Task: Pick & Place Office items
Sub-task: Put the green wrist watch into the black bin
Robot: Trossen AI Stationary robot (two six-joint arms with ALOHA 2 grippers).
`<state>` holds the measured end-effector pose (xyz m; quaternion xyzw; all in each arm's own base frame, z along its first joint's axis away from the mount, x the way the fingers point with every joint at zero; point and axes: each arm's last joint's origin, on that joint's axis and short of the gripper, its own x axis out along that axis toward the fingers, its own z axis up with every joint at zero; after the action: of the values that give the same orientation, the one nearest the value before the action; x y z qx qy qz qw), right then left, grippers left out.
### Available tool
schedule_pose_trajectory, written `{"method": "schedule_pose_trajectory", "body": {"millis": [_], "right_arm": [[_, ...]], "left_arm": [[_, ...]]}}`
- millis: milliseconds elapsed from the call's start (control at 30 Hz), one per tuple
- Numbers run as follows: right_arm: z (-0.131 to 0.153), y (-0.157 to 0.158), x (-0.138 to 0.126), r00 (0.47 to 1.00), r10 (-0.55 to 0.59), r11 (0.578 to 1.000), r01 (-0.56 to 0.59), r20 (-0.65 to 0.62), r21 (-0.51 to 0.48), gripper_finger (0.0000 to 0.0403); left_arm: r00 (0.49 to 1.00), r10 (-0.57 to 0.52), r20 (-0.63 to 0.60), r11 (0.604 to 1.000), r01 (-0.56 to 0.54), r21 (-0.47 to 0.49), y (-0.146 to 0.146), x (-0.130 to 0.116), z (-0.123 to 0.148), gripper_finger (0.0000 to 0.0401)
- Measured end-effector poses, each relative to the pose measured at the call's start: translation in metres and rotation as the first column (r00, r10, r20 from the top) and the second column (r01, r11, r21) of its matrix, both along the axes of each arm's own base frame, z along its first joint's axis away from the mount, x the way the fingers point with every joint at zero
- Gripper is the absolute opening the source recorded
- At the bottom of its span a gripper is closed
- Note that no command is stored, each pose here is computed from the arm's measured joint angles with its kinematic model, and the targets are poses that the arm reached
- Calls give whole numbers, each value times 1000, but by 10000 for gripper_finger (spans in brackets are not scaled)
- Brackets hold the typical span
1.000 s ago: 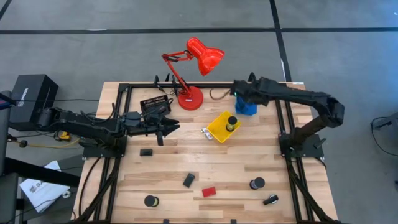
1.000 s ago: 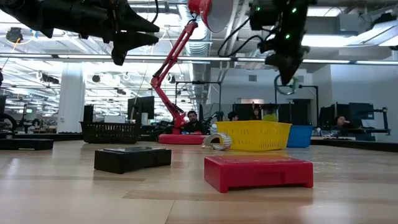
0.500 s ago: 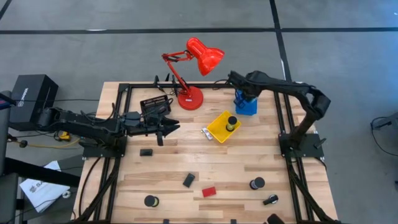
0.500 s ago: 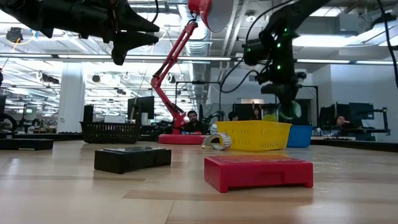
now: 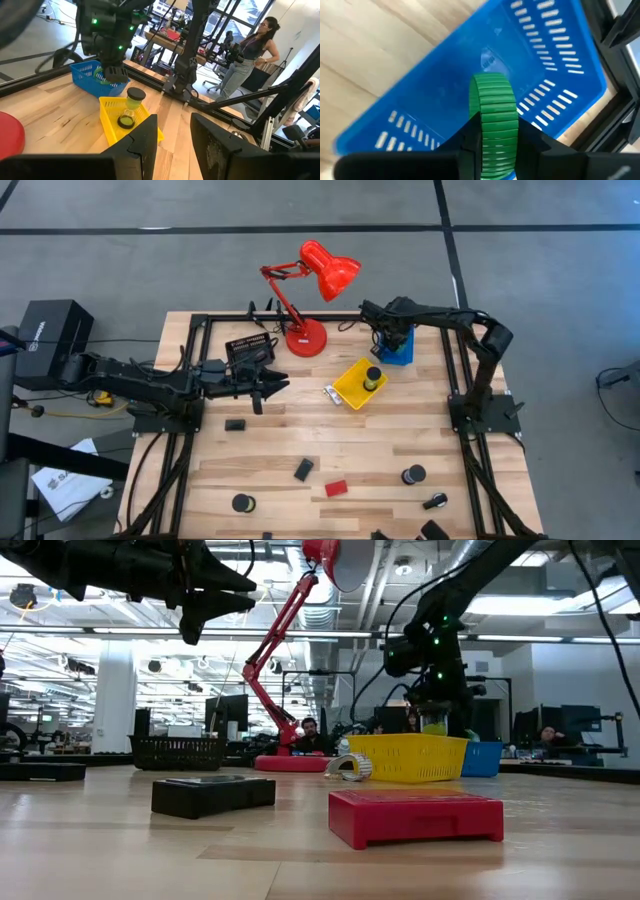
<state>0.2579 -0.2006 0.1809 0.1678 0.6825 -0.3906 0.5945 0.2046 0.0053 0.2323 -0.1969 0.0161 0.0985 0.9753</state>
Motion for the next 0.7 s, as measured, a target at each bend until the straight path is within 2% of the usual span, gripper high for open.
{"method": "schedule_pose_trajectory", "body": {"millis": [200, 500, 633, 700], "right_arm": [[-11, 0, 1, 999, 3, 1000, -2, -47, 29, 67], [-10, 0, 0, 999, 7, 999, -6, -51, 33, 67], [-11, -2, -1, 988, 142, 986, -136, -64, 97, 67], [-11, -3, -2, 985, 158, 983, -151, -65, 105, 67]], "left_arm": [[1000, 1, 0, 1000, -1, 0, 0, 0, 0, 112], [1000, 4, 1, 1000, -4, 1, 0, 0, 0, 112], [1000, 4, 0, 1000, -4, 1, 0, 0, 0, 112], [1000, 4, 1, 1000, -4, 0, 0, 0, 0, 112]]}}
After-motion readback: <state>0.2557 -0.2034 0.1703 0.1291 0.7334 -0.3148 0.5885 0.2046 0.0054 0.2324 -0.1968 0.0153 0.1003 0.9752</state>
